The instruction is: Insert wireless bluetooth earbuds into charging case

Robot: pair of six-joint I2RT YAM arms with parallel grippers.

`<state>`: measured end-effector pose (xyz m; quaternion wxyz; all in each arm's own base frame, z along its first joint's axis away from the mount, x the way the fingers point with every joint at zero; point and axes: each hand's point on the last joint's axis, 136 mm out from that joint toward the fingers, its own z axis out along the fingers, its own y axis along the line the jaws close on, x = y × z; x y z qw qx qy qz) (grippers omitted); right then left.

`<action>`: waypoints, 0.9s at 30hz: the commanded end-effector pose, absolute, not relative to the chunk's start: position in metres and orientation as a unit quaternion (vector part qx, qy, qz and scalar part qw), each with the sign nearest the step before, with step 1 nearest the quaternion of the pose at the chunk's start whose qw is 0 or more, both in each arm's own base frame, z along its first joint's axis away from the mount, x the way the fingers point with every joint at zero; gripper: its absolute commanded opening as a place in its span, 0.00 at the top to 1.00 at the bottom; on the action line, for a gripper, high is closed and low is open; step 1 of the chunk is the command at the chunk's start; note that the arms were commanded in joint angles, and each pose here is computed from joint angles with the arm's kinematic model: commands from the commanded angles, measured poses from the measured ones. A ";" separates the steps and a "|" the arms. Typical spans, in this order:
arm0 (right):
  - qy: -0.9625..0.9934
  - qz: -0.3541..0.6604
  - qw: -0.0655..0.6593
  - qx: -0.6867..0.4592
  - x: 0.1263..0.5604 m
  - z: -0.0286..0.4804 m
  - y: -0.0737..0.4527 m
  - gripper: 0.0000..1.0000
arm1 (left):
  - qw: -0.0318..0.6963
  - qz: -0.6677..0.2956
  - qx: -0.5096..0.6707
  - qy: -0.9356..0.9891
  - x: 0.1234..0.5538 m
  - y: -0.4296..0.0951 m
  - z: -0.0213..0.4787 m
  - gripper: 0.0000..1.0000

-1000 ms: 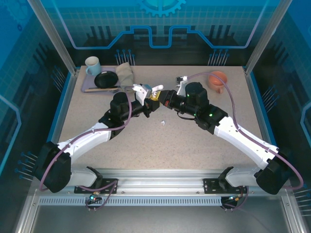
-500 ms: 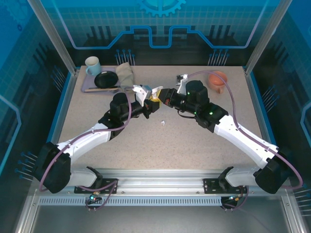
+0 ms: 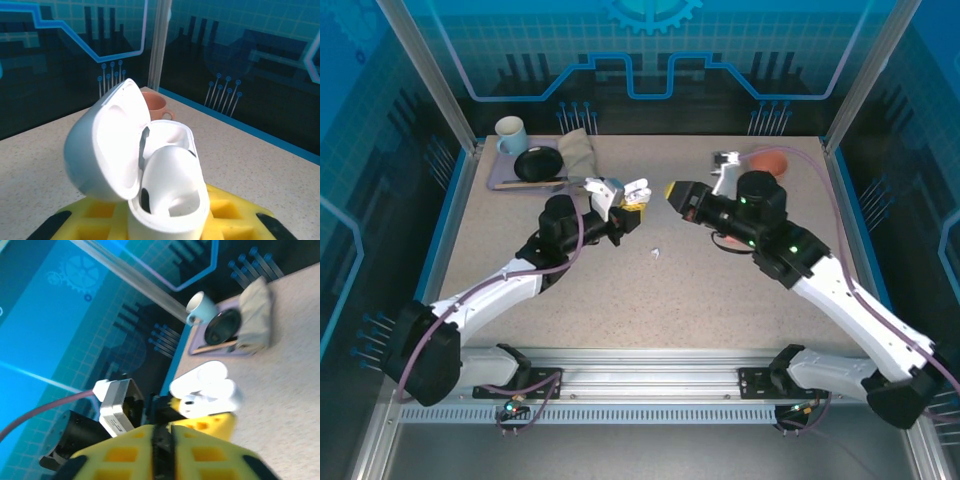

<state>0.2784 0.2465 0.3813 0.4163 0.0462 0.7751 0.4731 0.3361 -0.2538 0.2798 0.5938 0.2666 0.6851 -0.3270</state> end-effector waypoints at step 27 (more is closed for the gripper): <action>0.992 -0.025 0.119 0.022 0.338 0.065 0.255 0.37 | 0.671 -0.255 0.196 0.668 0.317 -0.178 0.304 1.00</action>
